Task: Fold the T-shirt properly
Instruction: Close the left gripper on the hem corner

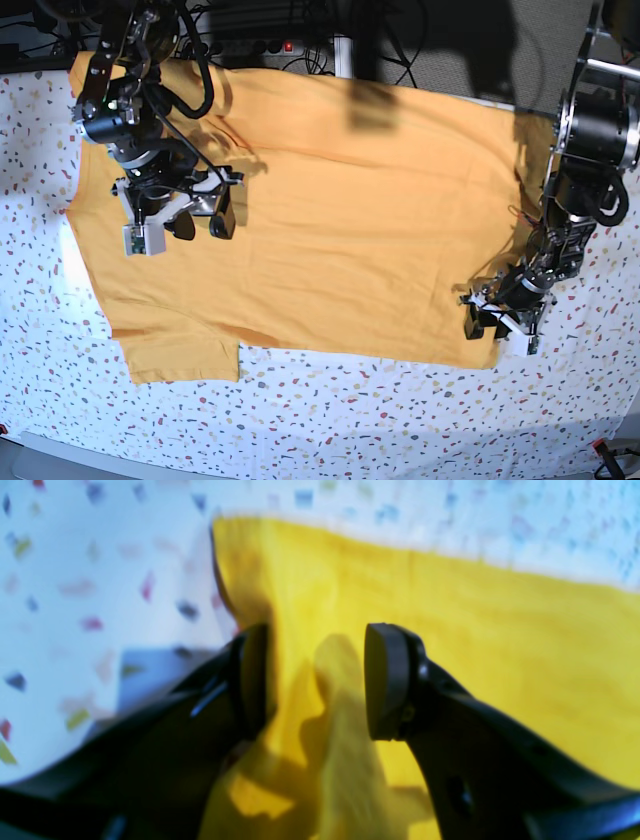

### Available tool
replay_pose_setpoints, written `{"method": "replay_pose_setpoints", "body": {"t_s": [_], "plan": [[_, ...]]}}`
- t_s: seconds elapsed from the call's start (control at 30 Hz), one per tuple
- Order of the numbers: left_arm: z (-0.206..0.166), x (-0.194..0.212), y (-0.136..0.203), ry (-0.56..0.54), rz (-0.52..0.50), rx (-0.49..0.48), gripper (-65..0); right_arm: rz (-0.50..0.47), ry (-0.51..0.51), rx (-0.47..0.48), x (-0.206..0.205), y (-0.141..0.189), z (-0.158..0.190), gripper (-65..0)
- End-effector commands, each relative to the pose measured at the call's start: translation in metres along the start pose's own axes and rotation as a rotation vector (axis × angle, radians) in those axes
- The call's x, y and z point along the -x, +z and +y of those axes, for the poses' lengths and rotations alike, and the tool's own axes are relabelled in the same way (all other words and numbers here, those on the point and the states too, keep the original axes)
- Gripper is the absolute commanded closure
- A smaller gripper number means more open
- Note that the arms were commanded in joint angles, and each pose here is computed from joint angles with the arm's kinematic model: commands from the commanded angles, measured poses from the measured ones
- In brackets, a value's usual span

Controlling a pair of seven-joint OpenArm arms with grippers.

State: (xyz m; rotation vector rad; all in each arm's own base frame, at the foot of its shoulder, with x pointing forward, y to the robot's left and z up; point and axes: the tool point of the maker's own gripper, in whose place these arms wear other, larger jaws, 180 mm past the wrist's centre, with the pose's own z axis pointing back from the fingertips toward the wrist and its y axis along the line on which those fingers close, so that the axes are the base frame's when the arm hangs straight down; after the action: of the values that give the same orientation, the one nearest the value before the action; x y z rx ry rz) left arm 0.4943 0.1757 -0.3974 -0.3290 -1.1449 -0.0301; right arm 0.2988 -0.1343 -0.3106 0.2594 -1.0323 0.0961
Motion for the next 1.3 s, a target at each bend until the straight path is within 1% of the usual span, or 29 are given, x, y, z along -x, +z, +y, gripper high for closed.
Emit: {"method": "replay_pose_setpoints", "body": {"t_s": [0.0,0.03,0.1,0.27,0.37,0.43,0.53,0.6,0.63,0.67,0.7,0.73,0.77,0.83,0.87,0.93,1.03,1.27], "plan": [[0.000,-0.042,-0.004,-0.005,-0.116,0.011,-29.0,-0.055,0.020,-0.019,-0.015,0.002,0.004,-33.6],[0.000,-0.046,-0.004,-0.005,-0.140,0.011,-29.0,-0.055,0.020,-0.019,-0.015,0.002,0.004,-33.6],[-0.001,-0.047,-0.003,-0.005,-0.143,0.011,-29.0,-0.055,0.020,-0.019,-0.015,0.002,0.004,-33.6],[0.001,-0.027,-0.001,0.000,-0.085,0.007,-29.0,-0.055,0.020,-0.019,-0.015,0.002,0.004,-33.6],[0.003,-0.019,0.001,0.002,-0.074,-0.005,-29.0,-0.055,0.020,-0.019,-0.015,0.002,0.004,-33.6],[0.010,-0.017,0.002,-0.003,-0.081,-0.039,-29.0,-0.055,0.020,-0.019,-0.015,0.002,0.004,-33.6],[0.029,-0.031,0.006,-0.036,-0.160,-0.148,-29.0,-0.053,0.020,-0.019,-0.015,0.002,0.004,-33.6],[0.041,-0.043,0.010,-0.057,-0.200,-0.198,-29.0,-0.050,0.020,-0.018,-0.014,0.002,0.004,-33.6],[0.045,-0.046,0.010,-0.062,-0.194,-0.210,-29.0,-0.046,0.020,-0.019,-0.013,0.002,0.004,-33.6],[0.050,-0.043,0.009,-0.062,-0.152,-0.225,-29.0,-0.043,0.020,-0.018,-0.013,0.002,0.004,-33.6],[0.052,-0.036,0.007,-0.056,-0.082,-0.229,-29.0,-0.043,0.020,-0.019,-0.013,0.002,0.004,-33.6],[0.051,-0.026,0.004,-0.045,-0.001,-0.225,-29.0,-0.043,0.020,-0.019,-0.013,0.002,0.004,-33.6],[0.046,-0.017,0.002,-0.034,0.067,-0.201,-29.0,-0.045,0.020,-0.019,-0.013,0.002,0.004,-33.6],[0.028,-0.006,-0.001,-0.022,0.164,-0.108,-29.0,-0.050,0.019,-0.020,-0.014,0.002,0.004,-33.6],[0.021,-0.004,-0.002,-0.018,0.186,-0.071,-29.0,-0.053,0.019,-0.020,-0.015,0.002,0.004,-33.6],[0.016,-0.007,-0.003,0.014,0.178,-0.048,-29.0,-0.051,0.019,-0.019,-0.015,0.002,0.004,-33.6],[0.014,-0.014,-0.005,0.059,0.149,-0.044,-29.0,-0.041,0.020,-0.019,-0.012,0.002,0.004,-33.6],[0.014,-0.019,-0.006,0.062,0.119,-0.040,-29.0,-0.029,0.019,-0.019,-0.010,0.002,0.004,-33.6]]}}
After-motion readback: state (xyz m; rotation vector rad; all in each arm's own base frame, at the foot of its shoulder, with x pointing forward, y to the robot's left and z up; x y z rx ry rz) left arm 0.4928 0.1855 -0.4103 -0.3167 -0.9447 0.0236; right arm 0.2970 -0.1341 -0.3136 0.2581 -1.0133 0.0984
